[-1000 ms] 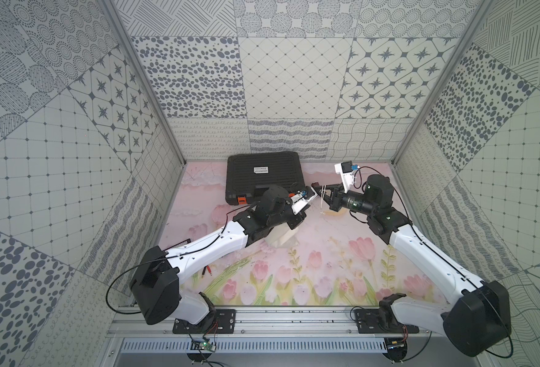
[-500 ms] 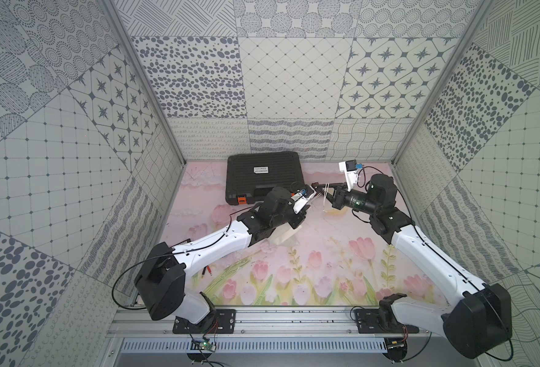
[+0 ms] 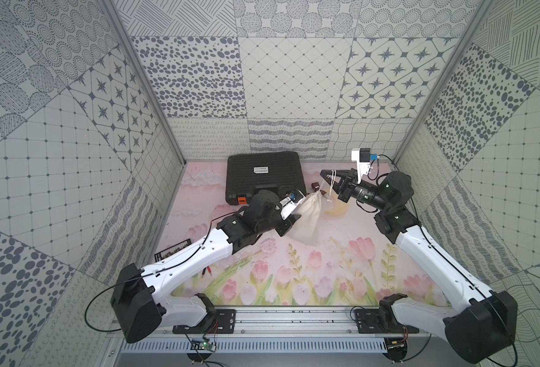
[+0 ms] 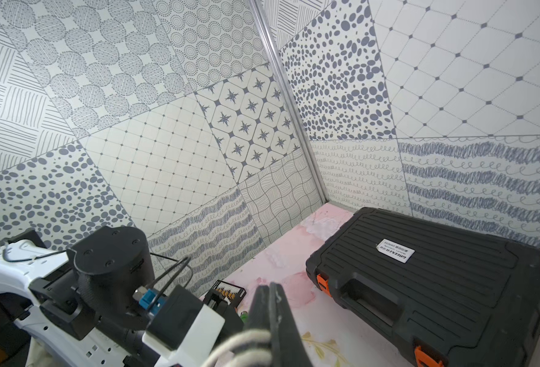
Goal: Close the soil bag
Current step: Frap the soil bag at the center of the board.
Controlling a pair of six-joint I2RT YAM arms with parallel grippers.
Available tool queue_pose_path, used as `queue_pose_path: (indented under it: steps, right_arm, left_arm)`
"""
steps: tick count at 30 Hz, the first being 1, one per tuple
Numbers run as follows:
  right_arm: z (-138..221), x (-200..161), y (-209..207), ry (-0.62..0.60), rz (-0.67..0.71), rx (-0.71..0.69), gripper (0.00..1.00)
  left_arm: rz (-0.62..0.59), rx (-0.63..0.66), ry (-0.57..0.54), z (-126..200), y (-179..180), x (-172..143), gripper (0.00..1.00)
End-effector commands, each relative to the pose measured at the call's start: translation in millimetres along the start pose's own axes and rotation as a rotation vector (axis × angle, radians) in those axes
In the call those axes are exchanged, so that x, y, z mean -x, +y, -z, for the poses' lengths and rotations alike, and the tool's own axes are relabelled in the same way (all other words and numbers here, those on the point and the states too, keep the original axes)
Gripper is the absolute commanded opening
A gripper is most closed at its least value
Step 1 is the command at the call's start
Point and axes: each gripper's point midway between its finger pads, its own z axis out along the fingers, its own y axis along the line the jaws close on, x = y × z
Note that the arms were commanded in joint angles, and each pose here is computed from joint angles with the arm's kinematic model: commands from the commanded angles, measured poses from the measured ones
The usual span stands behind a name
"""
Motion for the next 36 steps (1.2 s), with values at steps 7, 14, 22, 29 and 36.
queue_pose_path:
  steps: [7, 14, 22, 29, 36]
  right_arm:
    - [1, 15, 28, -0.044, 0.083, 0.084, 0.0]
    - [2, 8, 27, -0.024, 0.071, 0.084, 0.0]
    - [3, 1, 26, -0.013, 0.057, 0.086, 0.0]
    - [7, 0, 28, -0.009, 0.058, 0.076, 0.0]
    - [7, 0, 27, -0.012, 0.056, 0.068, 0.0]
  left_arm:
    - [-0.041, -0.245, -0.266, -6, -27, 92, 0.57]
    - [0.031, -0.299, -0.333, -28, -28, 103, 0.56]
    - [0.103, -0.346, -0.456, -33, -17, 127, 0.47]
    - [0.111, -0.46, -0.49, -32, -28, 134, 0.44]
    - [0.129, -0.509, -0.477, -41, -34, 129, 0.25]
